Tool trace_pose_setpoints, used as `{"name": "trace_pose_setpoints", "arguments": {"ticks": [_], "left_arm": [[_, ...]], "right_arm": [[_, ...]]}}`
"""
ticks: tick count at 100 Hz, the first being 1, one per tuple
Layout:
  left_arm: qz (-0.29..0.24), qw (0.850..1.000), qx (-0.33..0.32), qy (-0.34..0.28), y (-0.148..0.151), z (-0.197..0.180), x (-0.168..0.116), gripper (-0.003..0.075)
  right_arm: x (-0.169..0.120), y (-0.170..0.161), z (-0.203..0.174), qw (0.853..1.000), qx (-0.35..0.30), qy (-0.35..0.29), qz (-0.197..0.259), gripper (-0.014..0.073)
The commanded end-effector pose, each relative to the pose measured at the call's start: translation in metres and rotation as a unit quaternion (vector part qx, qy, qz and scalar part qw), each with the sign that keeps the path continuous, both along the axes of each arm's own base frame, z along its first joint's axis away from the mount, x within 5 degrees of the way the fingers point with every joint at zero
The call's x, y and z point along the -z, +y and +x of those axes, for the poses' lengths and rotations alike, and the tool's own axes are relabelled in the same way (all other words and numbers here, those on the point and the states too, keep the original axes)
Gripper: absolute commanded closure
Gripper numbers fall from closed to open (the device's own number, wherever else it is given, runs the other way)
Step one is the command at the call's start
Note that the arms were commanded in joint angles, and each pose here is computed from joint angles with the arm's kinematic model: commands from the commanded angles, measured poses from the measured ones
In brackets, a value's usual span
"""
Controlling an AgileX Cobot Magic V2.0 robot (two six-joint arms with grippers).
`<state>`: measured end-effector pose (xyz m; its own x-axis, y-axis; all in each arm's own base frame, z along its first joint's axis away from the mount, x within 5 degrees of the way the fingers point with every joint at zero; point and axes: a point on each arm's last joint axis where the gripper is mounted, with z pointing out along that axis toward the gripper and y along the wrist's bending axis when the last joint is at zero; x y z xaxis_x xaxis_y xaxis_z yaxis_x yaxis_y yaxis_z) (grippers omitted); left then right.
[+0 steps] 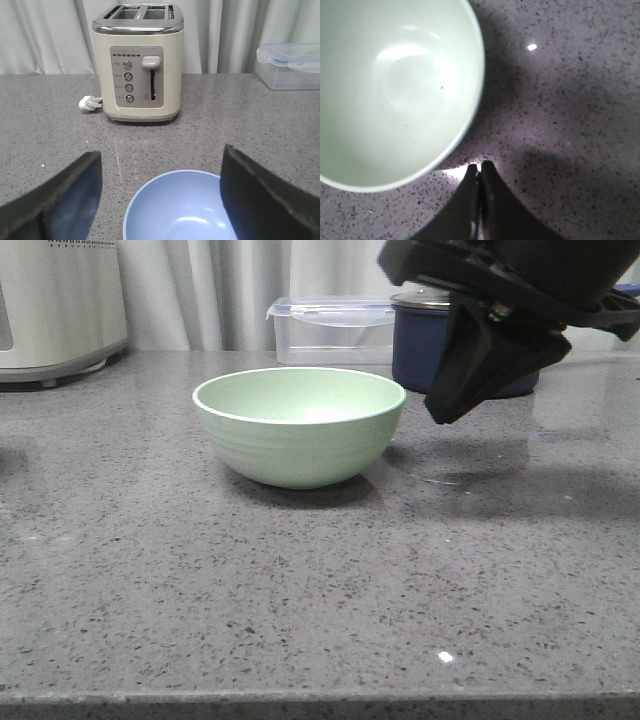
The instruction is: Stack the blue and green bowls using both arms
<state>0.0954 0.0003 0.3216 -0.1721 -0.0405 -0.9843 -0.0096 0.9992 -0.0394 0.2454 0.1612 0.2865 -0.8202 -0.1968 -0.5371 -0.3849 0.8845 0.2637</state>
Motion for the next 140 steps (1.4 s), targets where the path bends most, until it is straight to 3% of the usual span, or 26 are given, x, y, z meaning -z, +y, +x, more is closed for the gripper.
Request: {"name": "trace_pose_setpoints", "arguments": {"ticks": [1,26,89,114,140], "left_arm": [[-0.004,0.999,-0.002,-0.047,0.0,0.002,-0.017,0.023],[-0.004,0.999,-0.002,-0.049,0.0,0.002,-0.017,0.023],[-0.004,0.999,-0.002,-0.049,0.0,0.002,-0.018,0.023],[-0.018,0.998,-0.014,0.062,0.002,0.021,-0.029,0.0232],[-0.033,0.979,-0.053,0.193,0.013,0.066,-0.037,0.0247]], "right_arm": [[-0.013,0.005,0.003,0.999,0.001,-0.038,0.027,0.0676],[0.004,0.011,0.011,1.0,0.002,-0.013,0.015,0.0676],[0.001,0.013,0.013,0.999,0.012,-0.02,0.037,0.0676],[0.001,0.013,0.013,0.999,0.012,-0.021,0.037,0.0676],[0.001,0.013,0.013,0.999,0.012,-0.021,0.037,0.0676]]}}
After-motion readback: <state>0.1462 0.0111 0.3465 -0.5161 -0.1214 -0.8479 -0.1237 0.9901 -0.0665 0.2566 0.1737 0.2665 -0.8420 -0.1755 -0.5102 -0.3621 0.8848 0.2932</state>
